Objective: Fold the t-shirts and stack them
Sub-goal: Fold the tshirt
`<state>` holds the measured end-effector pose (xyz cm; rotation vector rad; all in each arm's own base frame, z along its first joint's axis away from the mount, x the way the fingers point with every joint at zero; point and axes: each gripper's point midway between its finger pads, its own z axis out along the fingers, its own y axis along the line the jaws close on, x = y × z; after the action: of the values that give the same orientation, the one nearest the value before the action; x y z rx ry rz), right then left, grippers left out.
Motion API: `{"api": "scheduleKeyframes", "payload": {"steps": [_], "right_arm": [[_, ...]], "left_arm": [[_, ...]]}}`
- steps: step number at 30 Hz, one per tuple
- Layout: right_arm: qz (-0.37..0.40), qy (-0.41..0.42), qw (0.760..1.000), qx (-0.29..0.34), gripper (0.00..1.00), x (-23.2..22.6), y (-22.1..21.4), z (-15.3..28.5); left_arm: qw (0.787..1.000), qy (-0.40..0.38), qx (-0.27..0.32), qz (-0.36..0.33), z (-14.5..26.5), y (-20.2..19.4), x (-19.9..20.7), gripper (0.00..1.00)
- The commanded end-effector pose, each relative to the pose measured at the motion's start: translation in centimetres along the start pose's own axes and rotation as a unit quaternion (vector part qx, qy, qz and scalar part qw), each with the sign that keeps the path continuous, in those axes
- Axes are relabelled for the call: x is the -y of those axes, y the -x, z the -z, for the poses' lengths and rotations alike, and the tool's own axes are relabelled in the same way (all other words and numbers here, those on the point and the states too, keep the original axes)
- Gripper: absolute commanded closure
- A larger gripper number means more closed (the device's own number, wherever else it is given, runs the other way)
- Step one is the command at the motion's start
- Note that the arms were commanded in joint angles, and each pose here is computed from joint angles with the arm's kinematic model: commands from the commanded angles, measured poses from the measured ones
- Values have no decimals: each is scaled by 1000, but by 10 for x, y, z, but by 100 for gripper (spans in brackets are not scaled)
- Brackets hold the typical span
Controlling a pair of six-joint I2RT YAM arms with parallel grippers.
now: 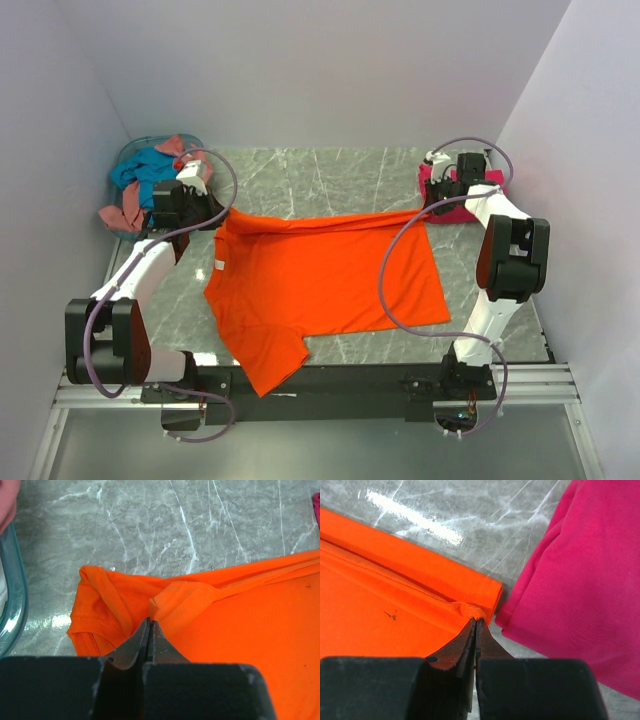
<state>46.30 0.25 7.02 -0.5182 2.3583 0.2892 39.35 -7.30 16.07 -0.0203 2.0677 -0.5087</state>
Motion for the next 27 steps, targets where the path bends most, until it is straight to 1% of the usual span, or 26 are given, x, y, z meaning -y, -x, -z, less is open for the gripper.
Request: {"api": "scheduleKeyframes", "payload": {"steps": [1, 10, 11, 27], "right_arm": [[19, -10, 1000, 8, 96, 6, 8, 12], [26, -4, 1000, -1, 94, 3, 1, 12], [28, -3, 1000, -4, 93, 3, -1, 11], [48, -6, 999, -22, 92, 4, -17, 9]], "left_arm": [[1000, -15, 11, -15, 2, 11, 6, 100], [1000, -10, 12, -17, 4, 11, 4, 100], [1000, -7, 0, -13, 5, 4, 3, 100], [1000, 3, -11, -11, 10, -2, 1, 100]]}}
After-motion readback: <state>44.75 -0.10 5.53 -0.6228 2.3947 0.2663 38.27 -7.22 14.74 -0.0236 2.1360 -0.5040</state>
